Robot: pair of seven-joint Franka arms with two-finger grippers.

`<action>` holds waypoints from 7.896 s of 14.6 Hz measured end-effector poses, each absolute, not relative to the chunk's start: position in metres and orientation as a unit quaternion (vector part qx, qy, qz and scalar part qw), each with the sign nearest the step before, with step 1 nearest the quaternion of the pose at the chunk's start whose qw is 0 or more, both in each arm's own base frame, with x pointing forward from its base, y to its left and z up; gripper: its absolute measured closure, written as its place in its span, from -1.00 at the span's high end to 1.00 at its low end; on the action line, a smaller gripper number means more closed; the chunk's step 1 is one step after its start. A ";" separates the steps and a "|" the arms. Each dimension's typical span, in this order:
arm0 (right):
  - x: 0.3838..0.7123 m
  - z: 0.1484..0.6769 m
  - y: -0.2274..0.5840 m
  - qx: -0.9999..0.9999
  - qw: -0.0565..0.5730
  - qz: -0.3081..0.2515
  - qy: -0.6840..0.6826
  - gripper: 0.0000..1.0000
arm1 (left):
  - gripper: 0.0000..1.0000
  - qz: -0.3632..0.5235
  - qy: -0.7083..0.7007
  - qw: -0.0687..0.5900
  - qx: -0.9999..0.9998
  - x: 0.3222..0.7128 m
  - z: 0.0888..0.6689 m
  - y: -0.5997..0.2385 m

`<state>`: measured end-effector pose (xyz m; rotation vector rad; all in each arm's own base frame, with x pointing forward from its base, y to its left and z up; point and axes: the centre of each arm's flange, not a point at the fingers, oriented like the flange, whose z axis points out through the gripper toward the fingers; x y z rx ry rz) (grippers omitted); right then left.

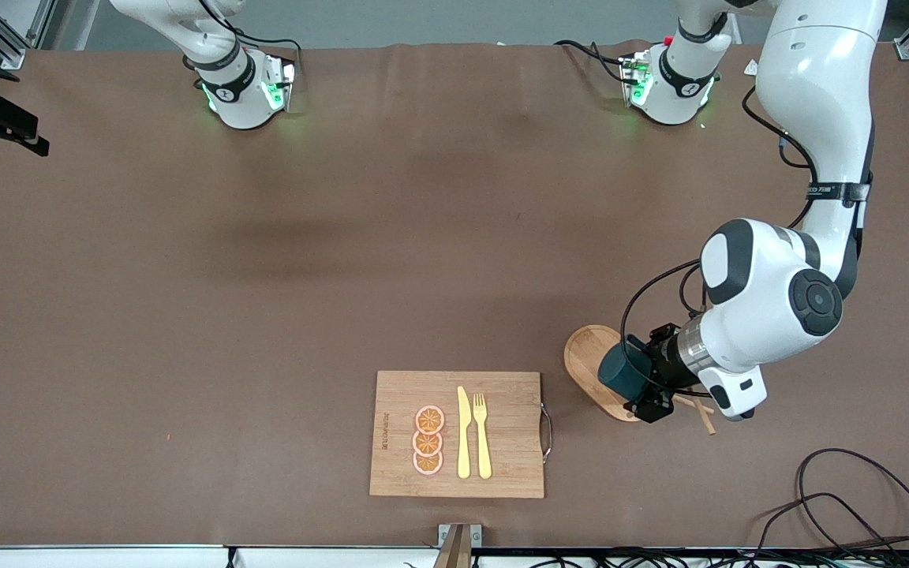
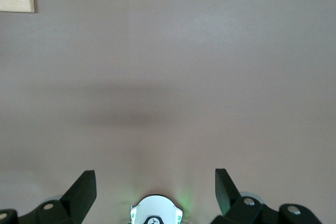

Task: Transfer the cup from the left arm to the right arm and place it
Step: 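Close the left gripper on the teal mug's rim, then lift the teal mug off the stand with the left gripper, then carry the teal mug toward the right arm with the left gripper, then lower the teal mug onto the table while the right gripper approaches, then open the left gripper and withdraw while the right gripper descends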

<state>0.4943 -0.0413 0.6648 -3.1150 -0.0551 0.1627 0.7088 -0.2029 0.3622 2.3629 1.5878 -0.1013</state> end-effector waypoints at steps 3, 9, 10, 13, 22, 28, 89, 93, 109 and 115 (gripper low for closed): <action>0.494 0.665 -0.041 -0.998 0.011 0.052 -0.018 1.00 | 0.72 -0.032 0.552 0.156 0.818 0.710 0.366 -0.205; 0.494 0.664 -0.041 -0.998 0.011 0.053 -0.018 1.00 | 0.72 -0.032 0.547 0.178 0.817 0.709 0.385 -0.222; 0.494 0.664 -0.041 -0.998 0.011 0.053 -0.018 1.00 | 0.72 -0.033 0.549 0.182 0.815 0.708 0.391 -0.226; 0.494 0.664 -0.041 -0.998 0.011 0.054 -0.018 1.00 | 0.72 -0.037 0.558 0.192 0.806 0.703 0.406 -0.238; 0.494 0.663 -0.042 -0.998 0.011 0.055 -0.017 1.00 | 0.72 -0.041 0.560 0.206 0.801 0.661 0.454 -0.324; 0.494 0.663 -0.042 -0.998 0.011 0.055 -0.017 1.00 | 0.72 0.016 0.501 0.181 0.846 0.614 0.473 -0.399; 0.585 0.519 -0.004 -0.985 -0.015 0.080 0.150 1.00 | 1.00 0.443 0.173 -0.090 0.875 0.231 0.163 -0.664; 0.591 0.511 -0.002 -0.985 -0.016 0.076 0.154 1.00 | 1.00 0.405 0.209 -0.087 0.886 0.235 0.196 -0.670; 0.570 0.458 0.154 -0.879 -0.048 0.078 0.468 1.00 | 1.00 0.212 0.176 -0.073 0.958 0.452 0.435 -0.558; 0.538 0.437 0.238 -0.793 -0.042 0.092 0.600 1.00 | 1.00 0.156 0.108 -0.062 0.980 0.538 0.491 -0.456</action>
